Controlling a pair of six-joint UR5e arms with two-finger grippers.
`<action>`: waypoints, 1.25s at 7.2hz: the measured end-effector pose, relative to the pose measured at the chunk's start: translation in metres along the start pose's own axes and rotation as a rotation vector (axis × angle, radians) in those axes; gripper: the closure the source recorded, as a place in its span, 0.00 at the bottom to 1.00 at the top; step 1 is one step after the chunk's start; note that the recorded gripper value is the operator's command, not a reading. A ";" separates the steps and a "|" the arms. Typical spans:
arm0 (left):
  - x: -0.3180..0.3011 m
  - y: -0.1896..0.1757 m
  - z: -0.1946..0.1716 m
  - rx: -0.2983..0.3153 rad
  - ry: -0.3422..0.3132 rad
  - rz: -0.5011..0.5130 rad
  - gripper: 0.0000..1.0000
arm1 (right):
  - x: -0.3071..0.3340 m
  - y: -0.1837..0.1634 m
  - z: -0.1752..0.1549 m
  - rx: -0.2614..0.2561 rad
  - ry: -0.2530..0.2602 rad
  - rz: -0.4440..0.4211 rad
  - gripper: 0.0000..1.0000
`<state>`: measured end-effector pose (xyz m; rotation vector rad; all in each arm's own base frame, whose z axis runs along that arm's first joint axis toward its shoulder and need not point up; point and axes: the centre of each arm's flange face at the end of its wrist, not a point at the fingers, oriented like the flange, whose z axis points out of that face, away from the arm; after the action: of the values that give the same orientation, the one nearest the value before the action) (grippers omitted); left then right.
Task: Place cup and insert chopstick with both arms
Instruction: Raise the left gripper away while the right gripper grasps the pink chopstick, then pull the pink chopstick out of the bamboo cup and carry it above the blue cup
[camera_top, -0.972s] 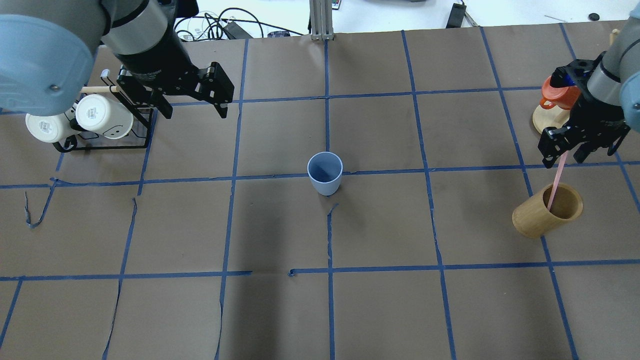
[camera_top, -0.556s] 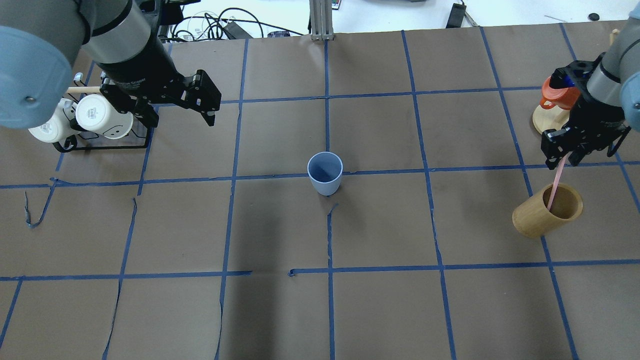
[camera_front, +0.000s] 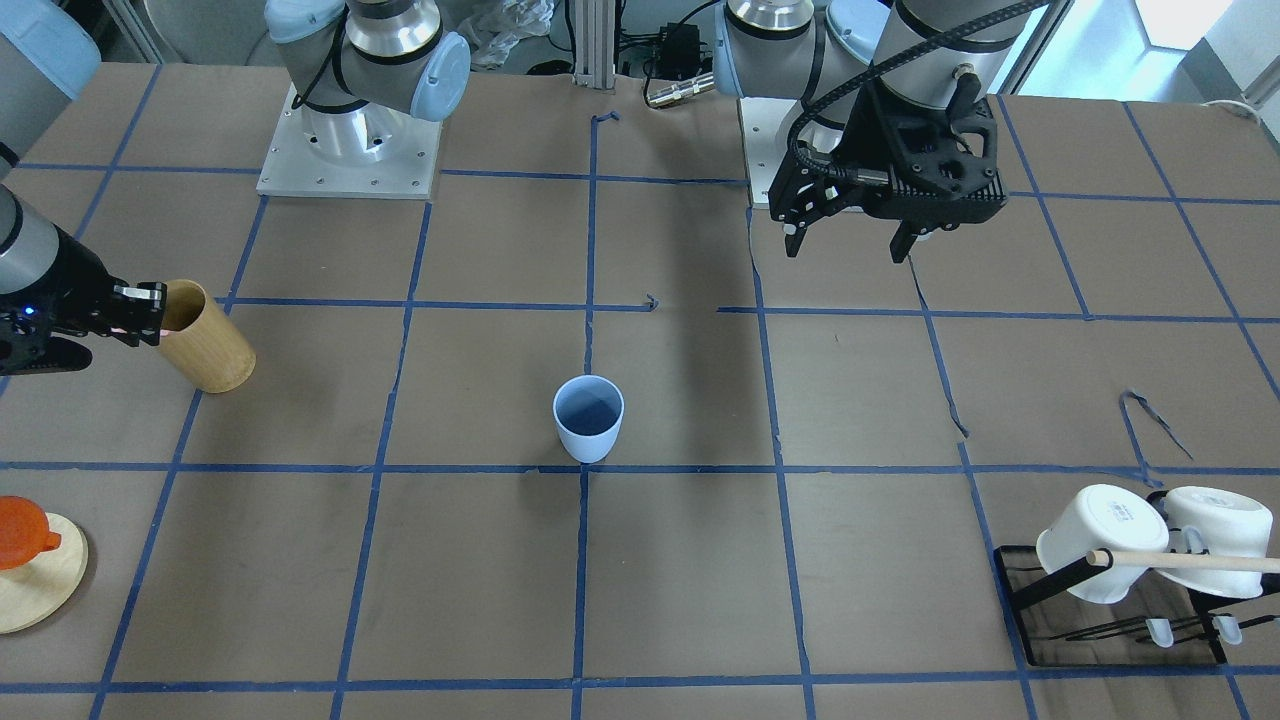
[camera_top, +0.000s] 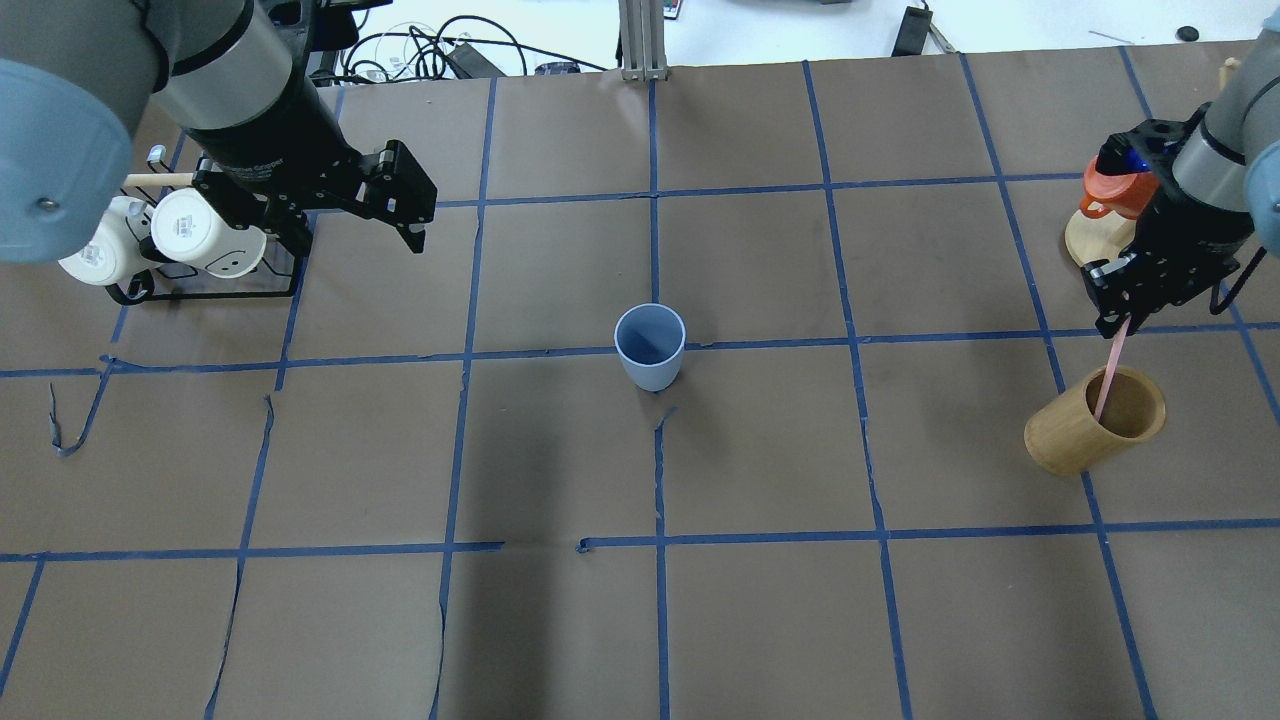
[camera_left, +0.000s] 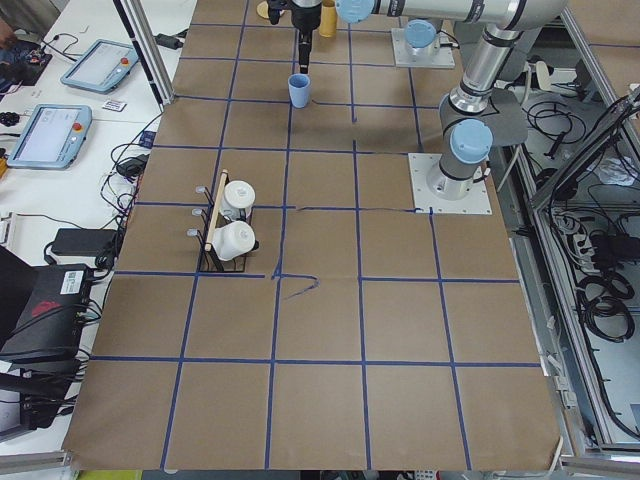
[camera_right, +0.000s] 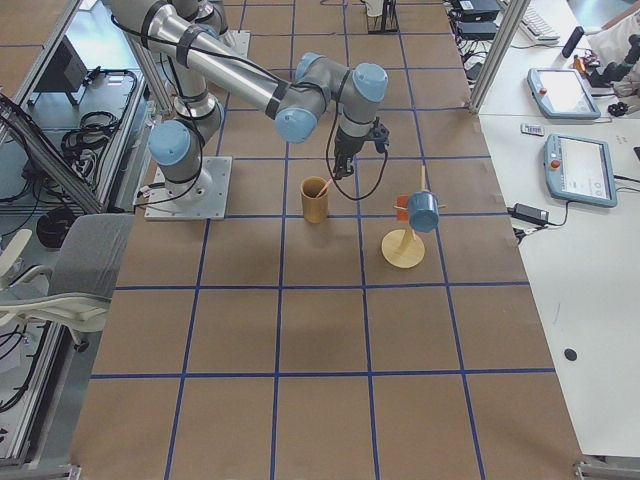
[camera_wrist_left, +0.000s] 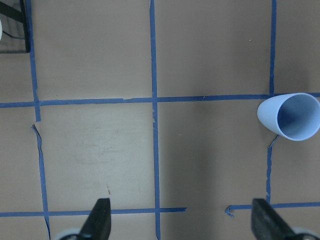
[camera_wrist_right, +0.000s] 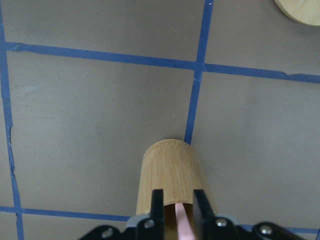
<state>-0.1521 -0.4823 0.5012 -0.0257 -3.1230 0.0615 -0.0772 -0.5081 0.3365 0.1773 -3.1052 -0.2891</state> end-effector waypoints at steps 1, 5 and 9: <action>0.000 0.000 -0.001 0.002 -0.001 -0.001 0.00 | 0.000 0.002 0.000 -0.015 -0.006 -0.002 0.94; -0.001 -0.002 -0.003 0.007 -0.001 -0.003 0.00 | -0.001 0.008 -0.025 -0.022 0.000 -0.006 1.00; -0.001 -0.002 -0.003 0.007 -0.002 -0.002 0.00 | -0.025 0.022 -0.165 0.034 -0.049 -0.041 1.00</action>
<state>-0.1510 -0.4845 0.5043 -0.0225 -3.1245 0.0718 -0.0497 -0.5140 0.5030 0.2378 -3.1593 -0.2444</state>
